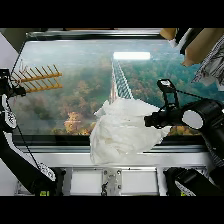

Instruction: Fold the clothes and pants, and hang the long-sleeved shirts on hangers.

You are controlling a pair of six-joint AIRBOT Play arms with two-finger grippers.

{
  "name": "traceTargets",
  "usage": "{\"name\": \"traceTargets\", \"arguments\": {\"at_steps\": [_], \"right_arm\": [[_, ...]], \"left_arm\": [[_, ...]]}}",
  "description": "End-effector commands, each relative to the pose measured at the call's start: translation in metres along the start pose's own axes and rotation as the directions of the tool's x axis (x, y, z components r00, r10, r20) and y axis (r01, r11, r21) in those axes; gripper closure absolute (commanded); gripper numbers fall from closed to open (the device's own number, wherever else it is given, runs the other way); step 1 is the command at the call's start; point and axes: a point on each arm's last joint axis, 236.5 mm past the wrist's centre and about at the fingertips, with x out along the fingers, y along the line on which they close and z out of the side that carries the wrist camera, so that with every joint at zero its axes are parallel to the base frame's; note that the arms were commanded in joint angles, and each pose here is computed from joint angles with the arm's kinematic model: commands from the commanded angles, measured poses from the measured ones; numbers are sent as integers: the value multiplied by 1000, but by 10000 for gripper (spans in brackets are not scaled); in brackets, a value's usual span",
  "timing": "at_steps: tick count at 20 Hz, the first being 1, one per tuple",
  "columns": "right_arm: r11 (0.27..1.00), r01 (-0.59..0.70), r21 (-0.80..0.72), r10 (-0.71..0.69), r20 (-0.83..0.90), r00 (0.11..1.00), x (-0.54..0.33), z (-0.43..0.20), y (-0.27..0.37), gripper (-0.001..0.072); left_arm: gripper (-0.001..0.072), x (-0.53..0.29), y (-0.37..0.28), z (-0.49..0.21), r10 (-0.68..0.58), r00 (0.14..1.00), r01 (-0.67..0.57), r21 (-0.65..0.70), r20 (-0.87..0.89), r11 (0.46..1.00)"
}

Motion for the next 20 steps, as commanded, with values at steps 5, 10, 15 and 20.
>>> {"name": "traceTargets", "arguments": {"at_steps": [5,10,15,20], "right_arm": [[1000,0,0,0,-1,1000,0,0,0,694],[1000,0,0,0,-1,1000,0,0,0,694],[1000,0,0,0,-2,1000,0,0,0,694],[1000,0,0,0,-2,1000,0,0,0,695]], "left_arm": [[251,5,-4,-15,-5,998,3,-39,-56,999],[526,5,-4,-16,-5,998,3,-38,-62,999],[601,5,-4,-18,-5,998,2,-37,-69,999],[694,-3,-1,-15,-1,998,-1,-40,-67,999]]}}
